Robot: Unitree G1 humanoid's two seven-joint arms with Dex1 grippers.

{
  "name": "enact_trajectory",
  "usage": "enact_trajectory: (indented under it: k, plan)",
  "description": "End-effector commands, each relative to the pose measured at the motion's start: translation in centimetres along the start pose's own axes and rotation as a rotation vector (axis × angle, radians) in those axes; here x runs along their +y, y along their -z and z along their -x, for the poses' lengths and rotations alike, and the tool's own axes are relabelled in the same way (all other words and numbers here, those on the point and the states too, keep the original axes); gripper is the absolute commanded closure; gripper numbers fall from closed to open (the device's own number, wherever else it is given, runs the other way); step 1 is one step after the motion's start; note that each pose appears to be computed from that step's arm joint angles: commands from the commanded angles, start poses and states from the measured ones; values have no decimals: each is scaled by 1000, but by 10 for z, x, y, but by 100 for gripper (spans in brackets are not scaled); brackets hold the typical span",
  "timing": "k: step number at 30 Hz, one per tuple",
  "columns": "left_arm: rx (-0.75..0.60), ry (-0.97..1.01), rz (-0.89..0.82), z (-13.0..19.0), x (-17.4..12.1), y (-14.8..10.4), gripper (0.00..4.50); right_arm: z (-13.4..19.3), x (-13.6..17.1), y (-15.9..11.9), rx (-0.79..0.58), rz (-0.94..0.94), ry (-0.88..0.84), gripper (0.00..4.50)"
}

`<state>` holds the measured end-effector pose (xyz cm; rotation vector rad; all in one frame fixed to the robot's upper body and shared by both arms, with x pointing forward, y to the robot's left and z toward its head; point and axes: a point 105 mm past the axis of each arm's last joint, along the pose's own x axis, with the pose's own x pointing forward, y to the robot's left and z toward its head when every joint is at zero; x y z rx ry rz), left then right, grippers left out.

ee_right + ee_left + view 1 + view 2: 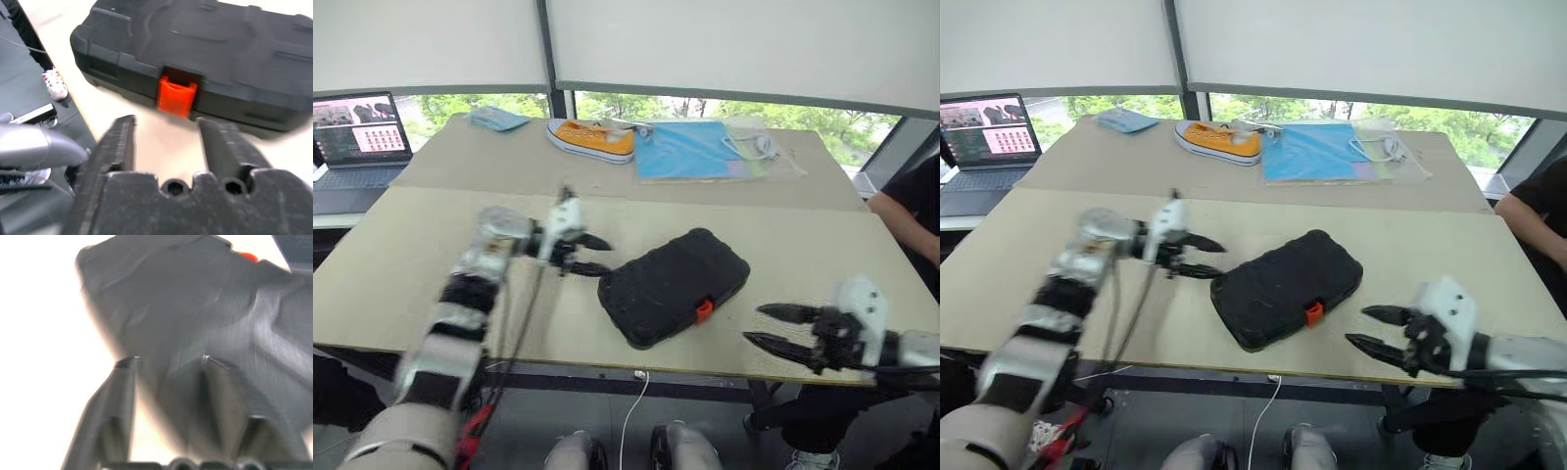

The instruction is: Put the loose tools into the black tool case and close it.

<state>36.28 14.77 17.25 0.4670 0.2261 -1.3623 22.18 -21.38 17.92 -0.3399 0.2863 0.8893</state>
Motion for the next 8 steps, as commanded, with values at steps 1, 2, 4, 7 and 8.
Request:
enact_trajectory:
  k: [1,2,4,7,8]
  plan:
    - [-43,-47,45,52,-7,-22,42,31,-17,-21,-32,2,-20,43]
    - [-35,-77,79,69,-8,-20,3,39,-23,-22,-17,-4,-27,4]
    - [-28,-115,127,91,-11,-18,1,50,-30,-23,4,-17,-41,1]
    - [-30,-175,153,108,-12,-14,1,60,-41,-19,32,-27,-53,1]
    - [-30,-188,158,110,-13,-12,1,61,-45,-19,36,-32,-53,1]
